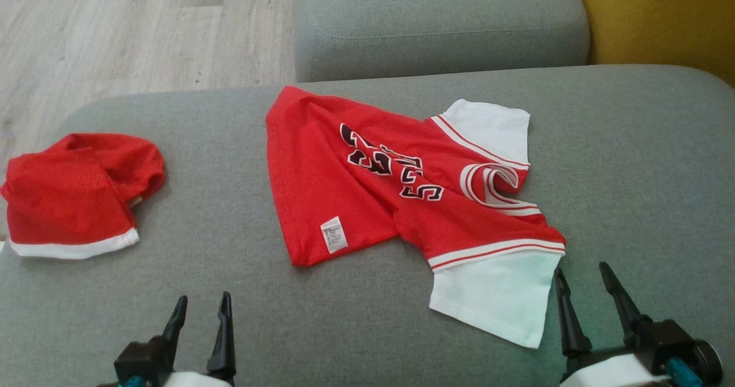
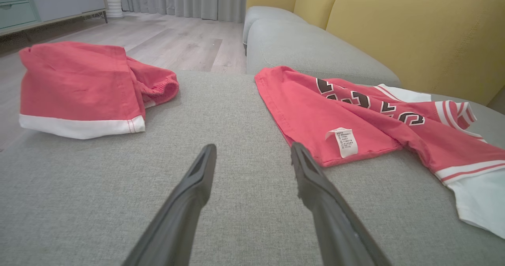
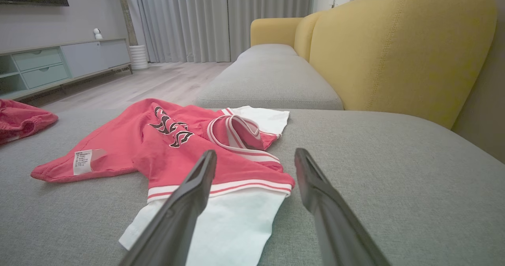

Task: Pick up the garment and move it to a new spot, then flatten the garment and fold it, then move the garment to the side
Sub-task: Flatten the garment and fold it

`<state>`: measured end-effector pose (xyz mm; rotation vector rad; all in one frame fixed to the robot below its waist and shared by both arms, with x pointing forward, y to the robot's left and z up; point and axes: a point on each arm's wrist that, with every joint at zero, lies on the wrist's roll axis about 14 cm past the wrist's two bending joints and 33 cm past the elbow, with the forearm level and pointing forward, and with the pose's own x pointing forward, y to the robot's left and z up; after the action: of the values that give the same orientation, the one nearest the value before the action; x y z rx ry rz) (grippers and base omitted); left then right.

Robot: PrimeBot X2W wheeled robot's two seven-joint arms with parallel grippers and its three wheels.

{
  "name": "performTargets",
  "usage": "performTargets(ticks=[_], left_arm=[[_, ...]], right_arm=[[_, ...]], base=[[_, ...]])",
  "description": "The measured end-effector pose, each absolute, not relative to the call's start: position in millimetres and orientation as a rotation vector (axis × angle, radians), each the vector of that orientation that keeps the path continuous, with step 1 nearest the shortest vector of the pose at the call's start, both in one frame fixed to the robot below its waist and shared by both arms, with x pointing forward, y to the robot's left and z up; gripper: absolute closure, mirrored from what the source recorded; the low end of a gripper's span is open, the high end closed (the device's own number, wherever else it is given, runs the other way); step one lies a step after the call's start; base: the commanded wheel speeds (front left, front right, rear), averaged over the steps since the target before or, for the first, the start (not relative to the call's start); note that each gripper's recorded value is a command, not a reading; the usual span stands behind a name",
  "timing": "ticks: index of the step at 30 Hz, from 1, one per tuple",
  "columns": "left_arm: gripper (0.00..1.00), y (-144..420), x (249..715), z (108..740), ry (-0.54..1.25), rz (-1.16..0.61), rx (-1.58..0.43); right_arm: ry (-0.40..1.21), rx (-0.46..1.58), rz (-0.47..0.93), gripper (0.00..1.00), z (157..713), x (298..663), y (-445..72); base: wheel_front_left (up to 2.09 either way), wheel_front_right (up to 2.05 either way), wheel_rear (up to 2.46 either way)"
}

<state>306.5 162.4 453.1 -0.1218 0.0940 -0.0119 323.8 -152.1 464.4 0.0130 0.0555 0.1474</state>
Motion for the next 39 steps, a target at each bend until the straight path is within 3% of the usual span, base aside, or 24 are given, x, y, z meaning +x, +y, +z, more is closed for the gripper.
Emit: performTargets(ticks=[32,39], left_arm=[[0.00,174.0,295.9,454.3,0.086,0.028,-0.110],[0.00,155.1,299.4,426.4,0.217,-0.019,-0.103]], right_arm=[[0.106,0.088,0.119,0.00,449.3,334.1,-157.4],[0.362,0.112,0.107,0.00,401.4,329.6,-158.0]], base=[[0.00,0.00,0.00],[0.00,0.00,0.00]])
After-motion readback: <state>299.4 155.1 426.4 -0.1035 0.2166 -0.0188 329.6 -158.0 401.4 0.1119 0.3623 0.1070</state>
